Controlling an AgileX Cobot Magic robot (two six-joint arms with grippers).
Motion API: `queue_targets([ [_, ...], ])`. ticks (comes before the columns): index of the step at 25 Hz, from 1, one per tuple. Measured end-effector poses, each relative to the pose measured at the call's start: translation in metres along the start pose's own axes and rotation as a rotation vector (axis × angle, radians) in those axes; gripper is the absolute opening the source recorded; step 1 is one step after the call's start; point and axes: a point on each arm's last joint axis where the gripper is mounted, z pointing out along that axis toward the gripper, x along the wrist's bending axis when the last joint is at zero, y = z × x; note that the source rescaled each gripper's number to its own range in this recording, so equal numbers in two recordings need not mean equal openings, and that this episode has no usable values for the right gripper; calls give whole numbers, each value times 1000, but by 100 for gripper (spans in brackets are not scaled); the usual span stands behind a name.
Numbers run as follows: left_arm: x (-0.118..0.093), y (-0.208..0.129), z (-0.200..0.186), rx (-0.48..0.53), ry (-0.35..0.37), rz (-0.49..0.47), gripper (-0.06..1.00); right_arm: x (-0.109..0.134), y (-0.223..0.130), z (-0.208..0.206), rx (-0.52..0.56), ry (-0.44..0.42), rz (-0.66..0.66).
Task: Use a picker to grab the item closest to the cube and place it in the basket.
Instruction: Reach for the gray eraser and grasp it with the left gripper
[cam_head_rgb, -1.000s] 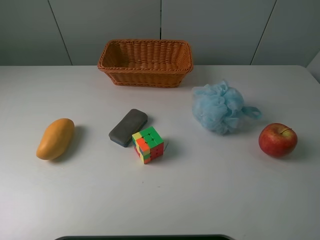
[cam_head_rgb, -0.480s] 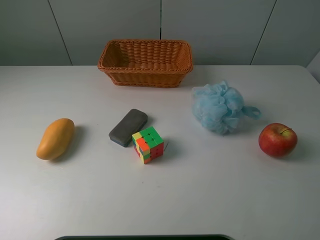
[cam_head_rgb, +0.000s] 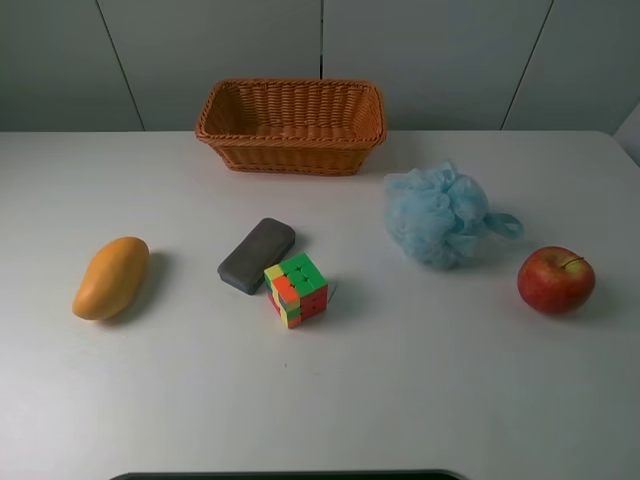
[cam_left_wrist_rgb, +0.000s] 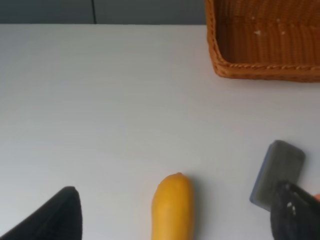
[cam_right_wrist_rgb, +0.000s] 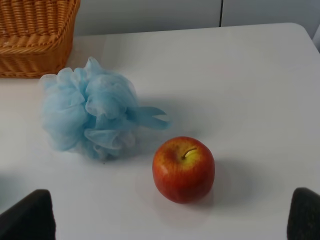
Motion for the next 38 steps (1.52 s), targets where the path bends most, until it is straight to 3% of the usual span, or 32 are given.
queue_targets([
  [10,-81,13,115,207,-107,167,99,0,0,0,0,0,0],
  [19,-135,-28,210,412,-167,295,100,0,0,0,0,0,0],
  [27,-148,-66,272,545,-184,366,100,0,0,0,0,0,0],
  [38,-155,-87,299,566,-205,427,100,0,0,0,0,0,0],
])
